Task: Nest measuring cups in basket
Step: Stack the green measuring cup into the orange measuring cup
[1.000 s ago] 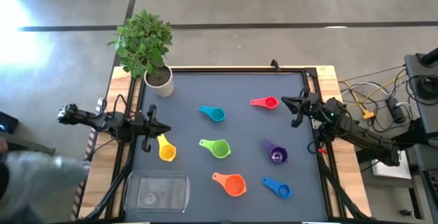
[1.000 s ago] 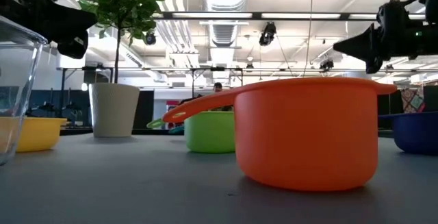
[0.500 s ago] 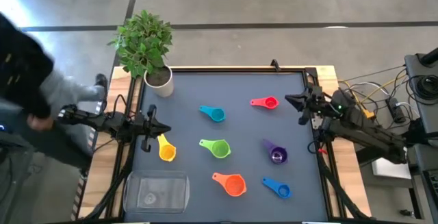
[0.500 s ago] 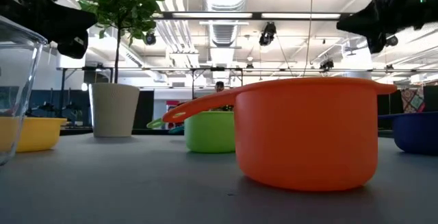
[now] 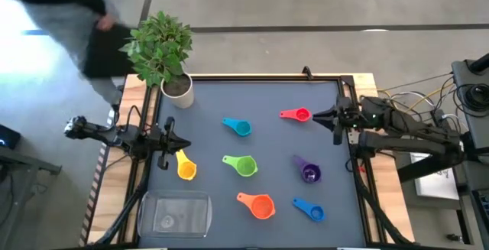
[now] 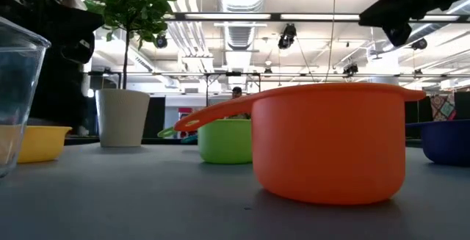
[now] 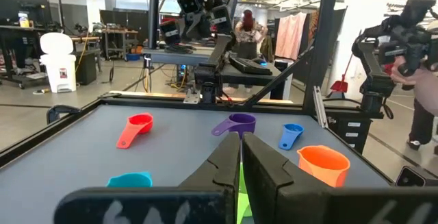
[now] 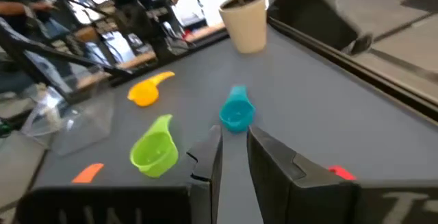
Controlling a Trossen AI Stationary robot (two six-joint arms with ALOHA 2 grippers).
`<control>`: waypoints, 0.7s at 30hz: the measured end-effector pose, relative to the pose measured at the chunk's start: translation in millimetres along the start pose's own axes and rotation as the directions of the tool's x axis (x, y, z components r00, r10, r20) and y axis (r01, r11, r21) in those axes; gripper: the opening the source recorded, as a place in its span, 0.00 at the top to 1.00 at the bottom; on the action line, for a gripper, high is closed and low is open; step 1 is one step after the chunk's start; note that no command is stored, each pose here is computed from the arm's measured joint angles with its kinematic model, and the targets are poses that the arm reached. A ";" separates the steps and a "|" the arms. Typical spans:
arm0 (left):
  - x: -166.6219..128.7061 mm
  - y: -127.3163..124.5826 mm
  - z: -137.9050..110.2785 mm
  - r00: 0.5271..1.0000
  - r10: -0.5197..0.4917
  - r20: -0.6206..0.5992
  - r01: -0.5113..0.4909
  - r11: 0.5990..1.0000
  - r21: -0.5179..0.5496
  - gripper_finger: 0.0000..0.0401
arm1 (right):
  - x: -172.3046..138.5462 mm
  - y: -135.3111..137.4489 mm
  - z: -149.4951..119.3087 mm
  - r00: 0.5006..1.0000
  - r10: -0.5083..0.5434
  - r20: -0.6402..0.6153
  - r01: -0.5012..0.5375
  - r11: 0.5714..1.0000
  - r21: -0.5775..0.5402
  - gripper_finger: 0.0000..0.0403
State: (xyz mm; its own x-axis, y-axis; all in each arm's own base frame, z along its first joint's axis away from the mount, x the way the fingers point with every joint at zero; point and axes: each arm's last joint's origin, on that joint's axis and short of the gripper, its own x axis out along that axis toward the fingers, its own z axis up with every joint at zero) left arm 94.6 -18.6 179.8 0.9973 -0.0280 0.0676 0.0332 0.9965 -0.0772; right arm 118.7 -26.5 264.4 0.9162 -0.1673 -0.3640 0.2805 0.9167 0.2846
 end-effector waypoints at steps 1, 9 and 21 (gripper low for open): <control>0.0 0.0 0.0 1.000 0.000 0.000 0.000 1.000 0.000 1.00 | 4.9 1.8 -2.1 1.000 -0.017 -0.024 0.017 1.000 -0.006 0.85; 0.0 0.0 0.0 1.000 0.000 0.000 0.000 1.000 0.000 1.00 | 33.6 30.5 -15.5 0.985 -0.054 -0.164 0.045 0.997 -0.055 0.85; 0.0 0.0 -0.1 1.000 0.000 -0.001 0.000 1.000 0.000 1.00 | 70.4 68.7 -35.7 0.923 -0.030 -0.384 -0.008 0.995 -0.096 0.79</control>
State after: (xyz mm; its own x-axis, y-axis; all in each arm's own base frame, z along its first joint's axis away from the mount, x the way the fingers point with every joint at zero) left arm 94.6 -18.6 179.7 0.9974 -0.0280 0.0668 0.0331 0.9965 -0.0769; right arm 192.3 37.6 226.7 0.7271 -0.0424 -0.6852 0.2446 0.9486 0.2008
